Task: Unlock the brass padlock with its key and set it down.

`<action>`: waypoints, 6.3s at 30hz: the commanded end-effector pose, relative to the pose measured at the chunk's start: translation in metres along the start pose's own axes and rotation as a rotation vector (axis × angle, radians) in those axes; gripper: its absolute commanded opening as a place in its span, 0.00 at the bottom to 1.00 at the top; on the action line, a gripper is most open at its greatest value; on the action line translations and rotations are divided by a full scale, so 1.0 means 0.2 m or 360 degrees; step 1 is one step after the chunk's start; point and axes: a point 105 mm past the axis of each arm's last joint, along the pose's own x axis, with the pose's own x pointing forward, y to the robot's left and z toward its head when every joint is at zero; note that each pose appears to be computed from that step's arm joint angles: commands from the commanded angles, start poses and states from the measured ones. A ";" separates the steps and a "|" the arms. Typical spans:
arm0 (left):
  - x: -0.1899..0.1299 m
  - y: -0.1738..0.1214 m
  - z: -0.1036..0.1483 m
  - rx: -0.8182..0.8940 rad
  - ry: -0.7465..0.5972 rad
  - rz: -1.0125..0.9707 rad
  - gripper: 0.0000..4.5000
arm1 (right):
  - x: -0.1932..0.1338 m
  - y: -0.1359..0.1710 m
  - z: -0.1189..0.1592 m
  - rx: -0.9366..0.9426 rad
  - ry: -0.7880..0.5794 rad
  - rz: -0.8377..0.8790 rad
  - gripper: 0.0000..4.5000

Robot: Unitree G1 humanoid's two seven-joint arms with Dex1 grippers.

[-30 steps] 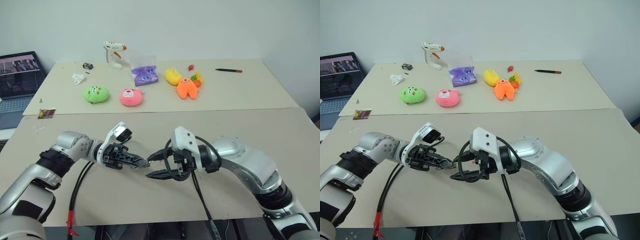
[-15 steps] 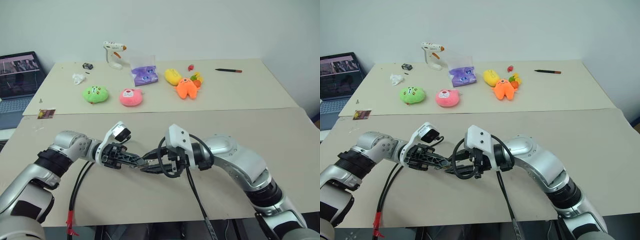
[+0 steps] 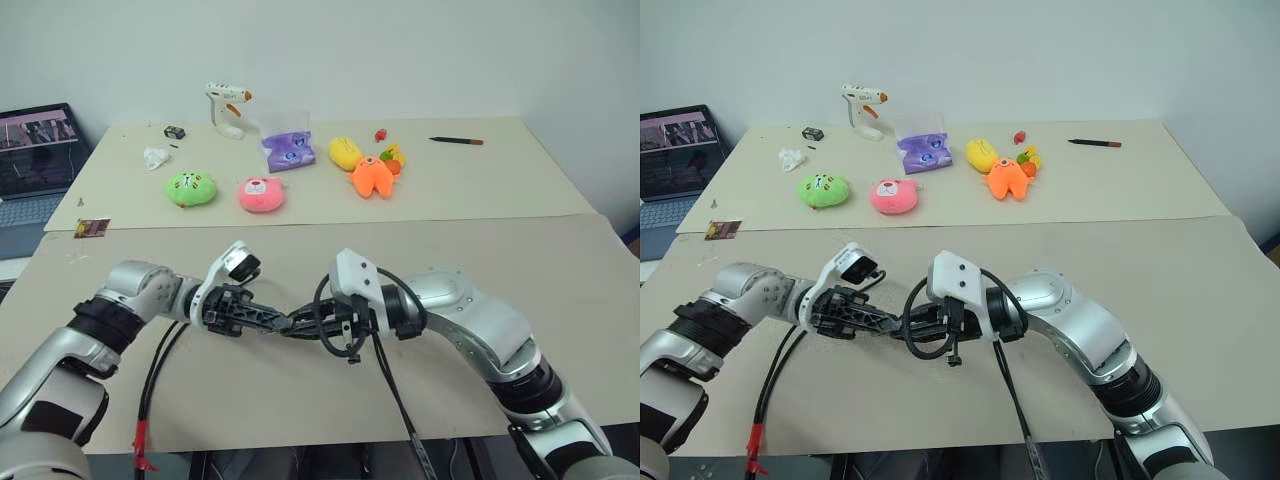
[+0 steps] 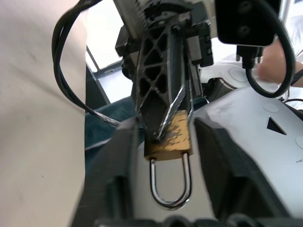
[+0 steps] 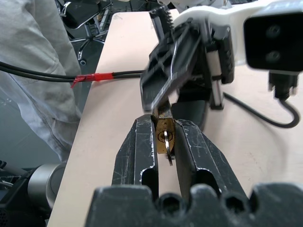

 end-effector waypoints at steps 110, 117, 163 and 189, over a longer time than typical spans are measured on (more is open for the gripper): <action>-0.14 -0.34 -0.02 0.1432 0.0253 0.0847 0.98 | -0.16 -0.35 -0.17 -0.0946 0.0172 -0.0562 0.03; -0.13 -0.32 -0.01 0.1436 0.0287 0.0872 0.98 | -0.10 -0.36 -0.27 -0.1676 0.0220 -0.0638 0.03; -0.09 -0.09 0.14 0.1573 0.0163 0.1007 1.00 | -1.23 -0.56 -0.65 -0.0114 0.0790 -0.1092 1.00; -0.15 -0.21 0.20 0.1694 -0.0013 0.1218 1.00 | -0.92 -0.20 -0.07 0.0199 0.0179 -0.0523 1.00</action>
